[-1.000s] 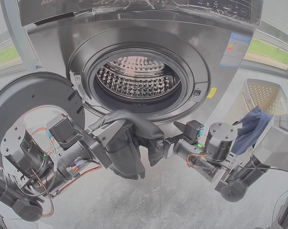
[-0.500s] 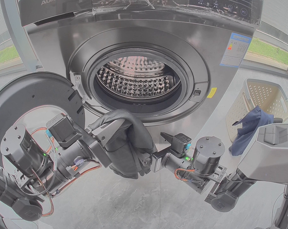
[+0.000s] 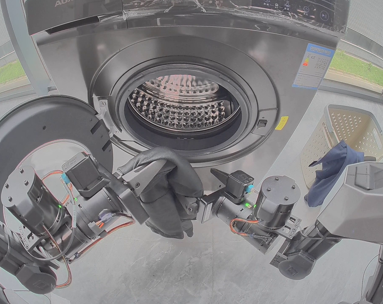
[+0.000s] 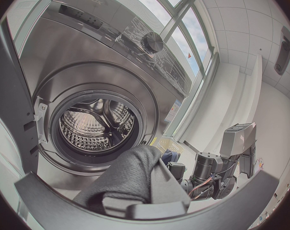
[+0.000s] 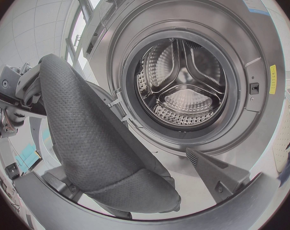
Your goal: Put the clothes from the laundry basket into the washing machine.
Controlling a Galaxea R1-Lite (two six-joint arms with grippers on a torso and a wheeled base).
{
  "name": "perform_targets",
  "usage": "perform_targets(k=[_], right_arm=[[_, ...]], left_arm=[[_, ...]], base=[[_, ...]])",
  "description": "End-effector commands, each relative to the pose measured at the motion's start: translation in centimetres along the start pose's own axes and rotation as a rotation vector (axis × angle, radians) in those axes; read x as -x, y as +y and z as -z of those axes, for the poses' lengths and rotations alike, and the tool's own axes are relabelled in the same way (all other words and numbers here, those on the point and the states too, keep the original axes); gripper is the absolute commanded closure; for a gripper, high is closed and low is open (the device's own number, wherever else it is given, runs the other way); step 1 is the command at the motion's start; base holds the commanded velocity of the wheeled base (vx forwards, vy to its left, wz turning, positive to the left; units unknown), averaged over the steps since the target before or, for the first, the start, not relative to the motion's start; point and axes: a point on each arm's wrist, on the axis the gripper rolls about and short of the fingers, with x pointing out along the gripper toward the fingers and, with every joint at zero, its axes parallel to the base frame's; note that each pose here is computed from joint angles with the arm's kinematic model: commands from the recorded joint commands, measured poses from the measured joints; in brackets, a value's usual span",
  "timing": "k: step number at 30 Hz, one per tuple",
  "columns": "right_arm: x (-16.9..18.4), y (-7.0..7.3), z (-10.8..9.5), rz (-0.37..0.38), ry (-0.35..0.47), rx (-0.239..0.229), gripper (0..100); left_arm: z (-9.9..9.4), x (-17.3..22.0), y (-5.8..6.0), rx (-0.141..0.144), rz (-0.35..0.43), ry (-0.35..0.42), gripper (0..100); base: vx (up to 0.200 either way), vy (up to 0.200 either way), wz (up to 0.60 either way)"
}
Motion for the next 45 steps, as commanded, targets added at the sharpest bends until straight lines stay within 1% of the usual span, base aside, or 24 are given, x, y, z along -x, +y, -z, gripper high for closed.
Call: perform_targets(k=[1, 5, 6, 11, 12, 19, 27, 30, 31, 34, 37, 40, 45], right_arm=[[-0.6, 0.2, 0.1, -0.004, -0.013, -0.003, 0], [-0.9, 0.2, -0.1, -0.007, -0.029, -0.009, 0], [-0.9, 0.2, -0.1, -0.007, -0.029, -0.009, 100], [-0.7, 0.3, -0.5, -0.009, -0.046, -0.013, 100], [-0.5, 0.1, -0.8, -0.005, -0.051, -0.013, 100], [0.8, 0.1, -2.4, -0.009, -0.070, -0.017, 100], [2.5, -0.7, -4.5, 0.012, -0.105, -0.022, 100], [3.0, -0.8, -5.2, 0.013, -0.121, -0.024, 100], [3.1, -1.1, -5.7, 0.022, -0.133, -0.022, 100], [3.5, -1.2, -6.4, 0.024, -0.151, -0.025, 100], [3.6, -1.3, -6.6, 0.028, -0.154, -0.025, 100], [3.9, -1.4, -6.6, 0.032, -0.152, -0.025, 100], [4.7, -1.4, -7.3, 0.034, -0.167, -0.029, 100]], left_arm=[[0.0, 0.0, 0.0, 0.001, 0.002, 0.000, 100], [0.0, 0.0, 0.0, 0.001, 0.001, 0.001, 100], [0.0, 0.0, 0.0, 0.001, 0.001, 0.001, 100], [0.1, 0.0, 0.0, 0.003, 0.000, 0.006, 100], [0.2, 0.1, 0.0, 0.003, 0.001, 0.011, 100], [0.6, 0.2, 0.0, 0.007, 0.000, 0.029, 100], [0.8, 0.5, -0.1, 0.007, 0.002, 0.039, 100], [0.8, 0.4, -0.1, 0.010, 0.005, 0.041, 100], [0.9, 0.2, -0.4, 0.015, 0.018, 0.039, 100], [1.1, -0.9, -0.6, 0.027, 0.031, 0.032, 100], [1.3, -1.7, -0.6, 0.025, 0.034, 0.026, 100], [1.4, -2.2, -1.1, 0.030, 0.056, 0.023, 100], [2.3, -2.5, -0.9, 0.032, 0.051, 0.055, 100]], base=[[0.000, 0.000, 0.00], [0.000, 0.000, 0.00], [0.000, 0.000, 0.00], [0.000, 0.000, 0.00], [0.000, 0.000, 0.00], [0.000, 0.000, 0.00], [0.000, 0.000, 0.00], [0.000, 0.000, 0.00], [0.000, 0.000, 0.00], [0.000, 0.000, 0.00], [0.000, 0.000, 0.00], [0.000, 0.000, 0.00], [0.000, 0.000, 0.00]])
